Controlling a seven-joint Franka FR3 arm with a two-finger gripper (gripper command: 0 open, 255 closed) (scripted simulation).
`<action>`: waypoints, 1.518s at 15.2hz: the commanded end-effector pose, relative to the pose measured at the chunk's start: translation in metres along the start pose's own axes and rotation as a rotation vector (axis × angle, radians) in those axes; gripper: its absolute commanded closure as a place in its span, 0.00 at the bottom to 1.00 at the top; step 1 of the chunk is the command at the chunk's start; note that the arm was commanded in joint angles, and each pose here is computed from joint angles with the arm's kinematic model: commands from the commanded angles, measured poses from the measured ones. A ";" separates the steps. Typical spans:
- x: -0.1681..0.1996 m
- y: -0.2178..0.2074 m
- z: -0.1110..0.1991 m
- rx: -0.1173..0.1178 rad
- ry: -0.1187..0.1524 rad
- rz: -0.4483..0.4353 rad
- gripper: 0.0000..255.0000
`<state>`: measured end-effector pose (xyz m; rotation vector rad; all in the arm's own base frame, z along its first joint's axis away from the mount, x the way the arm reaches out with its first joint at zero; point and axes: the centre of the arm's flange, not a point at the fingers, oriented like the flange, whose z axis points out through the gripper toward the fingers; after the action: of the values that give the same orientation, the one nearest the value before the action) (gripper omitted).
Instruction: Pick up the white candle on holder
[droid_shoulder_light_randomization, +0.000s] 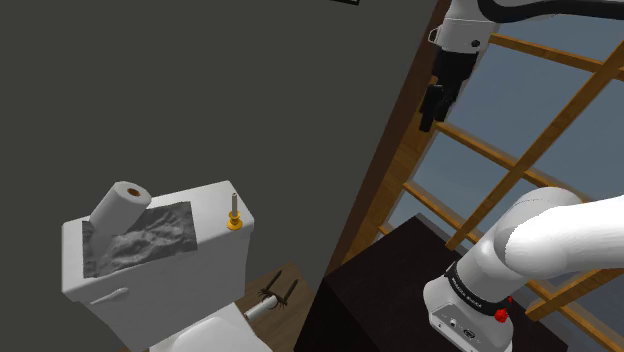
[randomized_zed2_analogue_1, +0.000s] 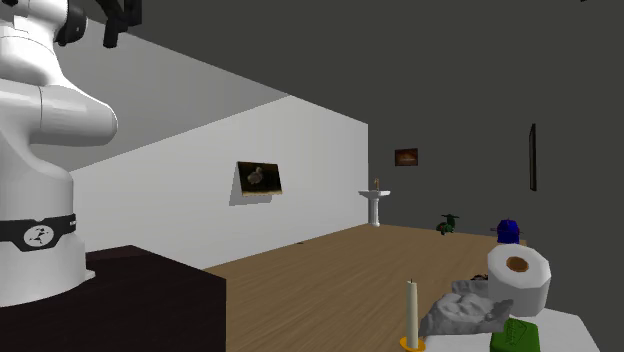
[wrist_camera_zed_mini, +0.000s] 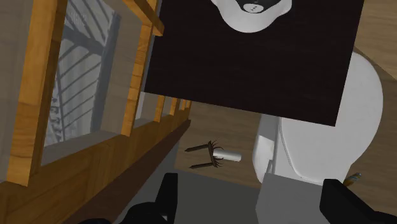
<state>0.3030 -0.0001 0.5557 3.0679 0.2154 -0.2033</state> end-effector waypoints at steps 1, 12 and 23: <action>0.000 0.000 0.000 0.000 0.000 0.000 0.00; 0.103 -0.077 0.065 0.016 -0.005 0.010 0.00; 0.206 -0.155 0.130 0.032 -0.010 0.019 0.00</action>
<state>0.4552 0.1624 0.4013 3.0959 0.1860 -0.2231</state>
